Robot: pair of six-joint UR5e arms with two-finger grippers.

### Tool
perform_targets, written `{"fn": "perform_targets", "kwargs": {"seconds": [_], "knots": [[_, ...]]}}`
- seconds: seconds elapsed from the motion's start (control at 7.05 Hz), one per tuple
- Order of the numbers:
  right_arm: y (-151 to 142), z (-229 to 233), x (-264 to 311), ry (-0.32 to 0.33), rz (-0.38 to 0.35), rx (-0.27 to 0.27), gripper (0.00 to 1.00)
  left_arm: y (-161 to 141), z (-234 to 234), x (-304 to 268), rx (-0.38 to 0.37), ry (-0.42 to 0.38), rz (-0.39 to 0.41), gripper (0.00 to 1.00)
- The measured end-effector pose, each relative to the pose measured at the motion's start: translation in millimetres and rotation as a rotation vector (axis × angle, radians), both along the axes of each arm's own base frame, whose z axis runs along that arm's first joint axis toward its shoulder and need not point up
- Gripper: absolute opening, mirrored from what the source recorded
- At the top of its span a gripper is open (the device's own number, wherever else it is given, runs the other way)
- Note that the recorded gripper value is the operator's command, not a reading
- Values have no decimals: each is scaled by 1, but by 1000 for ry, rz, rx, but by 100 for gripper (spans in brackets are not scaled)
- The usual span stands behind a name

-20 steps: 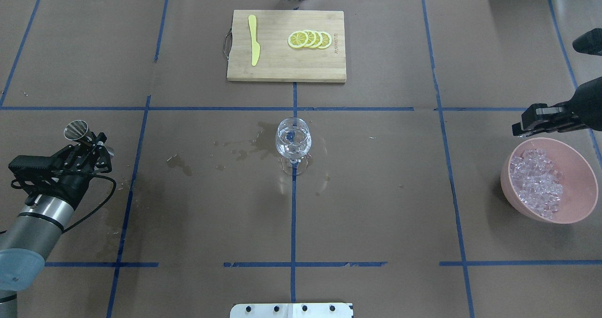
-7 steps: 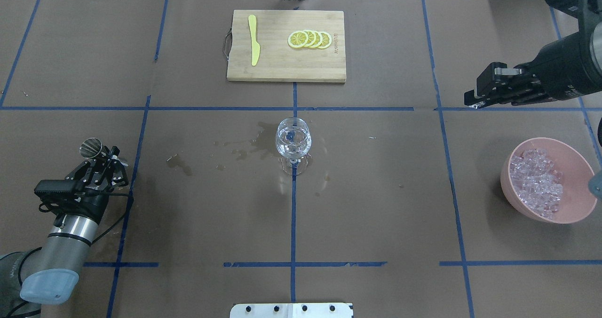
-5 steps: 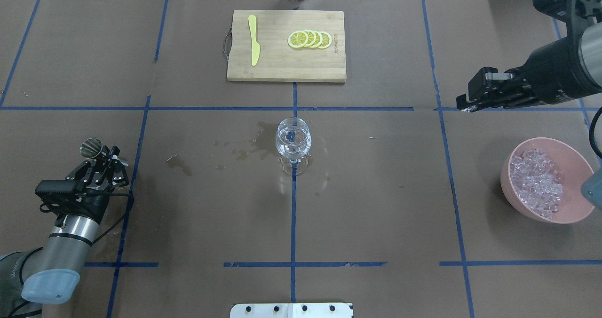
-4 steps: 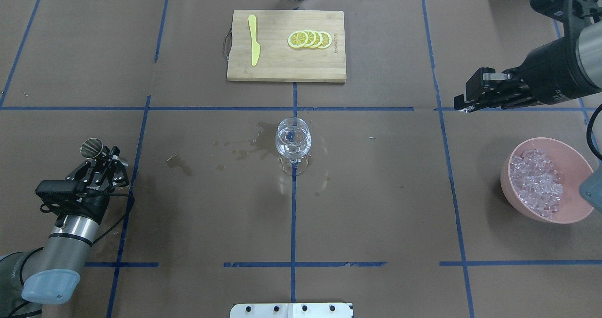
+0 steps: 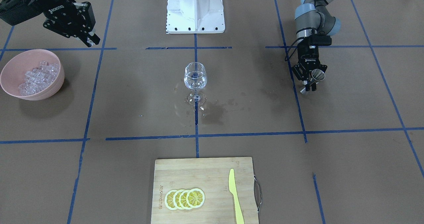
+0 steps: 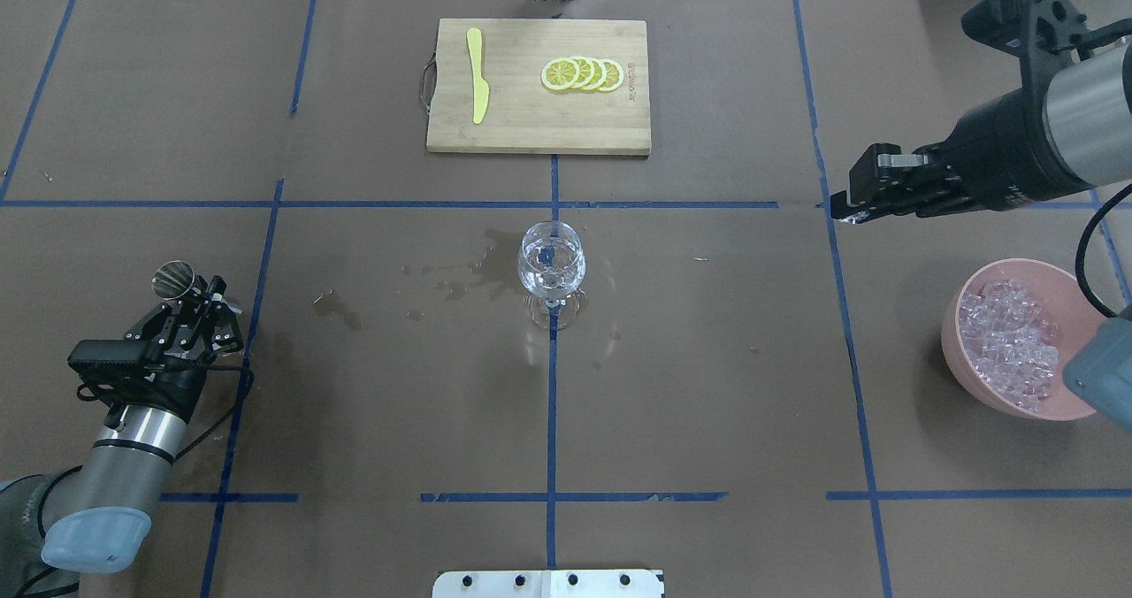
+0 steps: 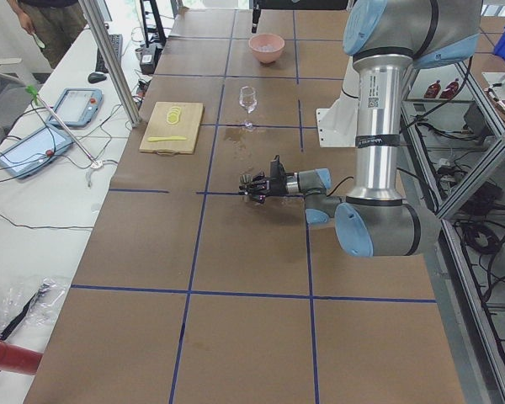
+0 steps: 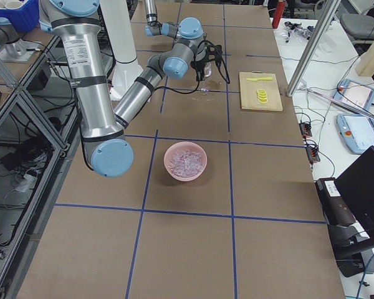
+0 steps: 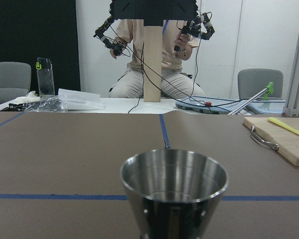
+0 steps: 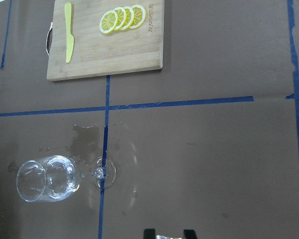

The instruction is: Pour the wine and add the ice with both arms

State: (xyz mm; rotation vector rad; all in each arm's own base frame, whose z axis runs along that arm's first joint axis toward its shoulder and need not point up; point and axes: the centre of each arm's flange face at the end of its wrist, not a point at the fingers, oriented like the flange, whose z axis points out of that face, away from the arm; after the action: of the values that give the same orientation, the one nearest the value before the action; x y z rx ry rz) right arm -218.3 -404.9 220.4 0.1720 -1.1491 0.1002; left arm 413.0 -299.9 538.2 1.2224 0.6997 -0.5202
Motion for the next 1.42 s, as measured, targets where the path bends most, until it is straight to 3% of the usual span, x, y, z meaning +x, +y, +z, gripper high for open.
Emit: {"fn": "perform_targets", "kwargs": {"seconds": [0.43, 0.57, 0.71, 1.42], "knots": [[4, -12, -20, -8, 10, 1, 0, 0, 0, 0, 0, -2, 0, 51], [5, -14, -23, -8, 9, 3, 0, 0, 0, 0, 1, -2, 1, 68], [6, -15, -26, -9, 5, 5, 0, 0, 0, 0, 1, -3, 1, 100], [13, -22, -44, -9, 8, 10, 0, 1, -1, -1, -4, -36, 47, 100]]}}
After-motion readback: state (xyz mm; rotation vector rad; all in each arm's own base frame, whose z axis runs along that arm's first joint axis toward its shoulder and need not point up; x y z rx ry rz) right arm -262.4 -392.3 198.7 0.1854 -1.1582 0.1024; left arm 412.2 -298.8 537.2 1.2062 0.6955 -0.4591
